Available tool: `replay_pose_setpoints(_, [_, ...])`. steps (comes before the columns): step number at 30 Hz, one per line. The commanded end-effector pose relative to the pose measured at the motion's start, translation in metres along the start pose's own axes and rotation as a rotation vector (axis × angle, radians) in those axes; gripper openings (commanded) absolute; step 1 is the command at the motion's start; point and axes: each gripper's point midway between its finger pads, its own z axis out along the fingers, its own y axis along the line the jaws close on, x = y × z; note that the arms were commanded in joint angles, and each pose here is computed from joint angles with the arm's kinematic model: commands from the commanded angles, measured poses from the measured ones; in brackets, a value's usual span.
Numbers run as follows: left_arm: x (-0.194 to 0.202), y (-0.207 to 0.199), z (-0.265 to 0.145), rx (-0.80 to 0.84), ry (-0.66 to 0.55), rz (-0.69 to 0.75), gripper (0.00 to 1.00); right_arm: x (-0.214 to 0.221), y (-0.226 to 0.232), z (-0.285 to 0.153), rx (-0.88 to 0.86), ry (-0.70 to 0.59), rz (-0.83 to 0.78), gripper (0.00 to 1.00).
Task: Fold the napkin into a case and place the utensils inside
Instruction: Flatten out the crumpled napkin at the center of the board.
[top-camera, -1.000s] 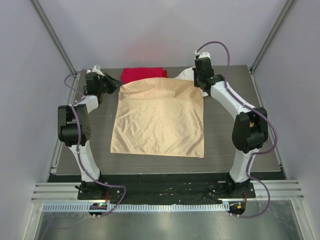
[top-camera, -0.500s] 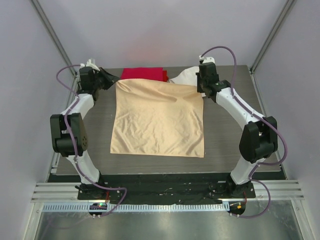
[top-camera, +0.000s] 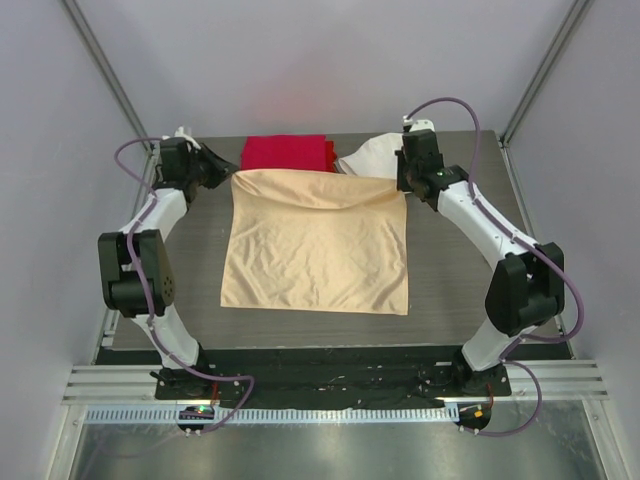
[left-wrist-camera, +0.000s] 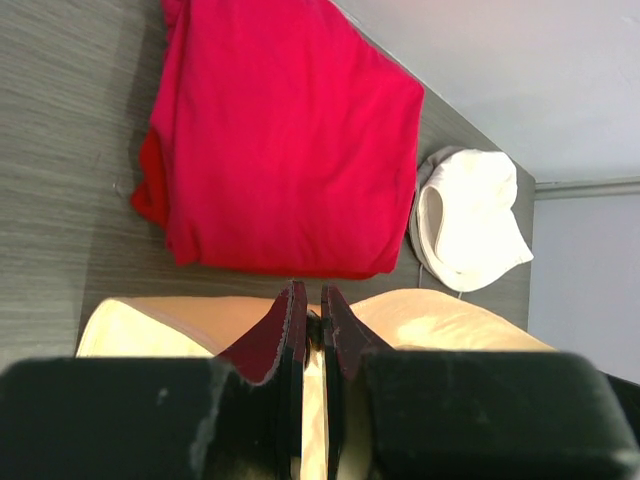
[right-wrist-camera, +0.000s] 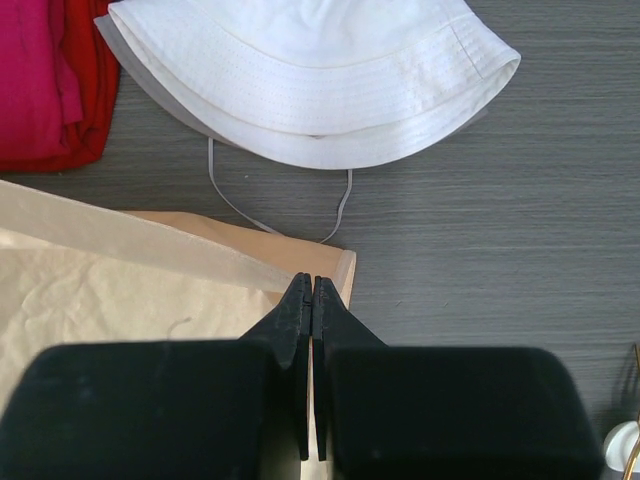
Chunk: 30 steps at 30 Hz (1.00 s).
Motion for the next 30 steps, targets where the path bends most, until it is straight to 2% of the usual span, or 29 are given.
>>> replay_pose_setpoints(1, [-0.005, -0.017, -0.028, -0.001, -0.011, -0.004, 0.0, -0.024, -0.001, -0.035, -0.039, -0.074, 0.07, 0.01])
replay_pose_setpoints(6, [0.012, -0.002, -0.039, -0.056, 0.014, -0.031, 0.0, -0.007, 0.005, -0.048, -0.099, -0.055, 0.095, 0.01])
replay_pose_setpoints(11, [0.013, -0.007, -0.042, -0.041, 0.02, -0.042, 0.0, -0.004, 0.006, -0.044, -0.103, -0.045, 0.093, 0.01])
replay_pose_setpoints(16, [0.003, -0.023, -0.061, -0.017, -0.008, -0.018, 0.0, -0.016, 0.006, -0.065, -0.128, -0.075, 0.107, 0.01])
replay_pose_setpoints(22, [-0.031, -0.095, -0.141, 0.112, -0.136, 0.076, 0.0, -0.049, -0.001, -0.142, -0.201, -0.172, 0.126, 0.01])
replay_pose_setpoints(23, [-0.039, -0.115, -0.167, 0.147, -0.187, 0.11, 0.0, -0.062, -0.006, -0.169, -0.22, -0.231, 0.139, 0.01])
replay_pose_setpoints(28, [-0.052, -0.163, -0.254, 0.202, -0.341, 0.202, 0.0, -0.086, -0.011, -0.25, -0.331, -0.363, 0.149, 0.01])
replay_pose_setpoints(30, [-0.058, -0.187, -0.302, 0.242, -0.451, 0.257, 0.0, -0.095, -0.013, -0.295, -0.399, -0.452, 0.128, 0.01])
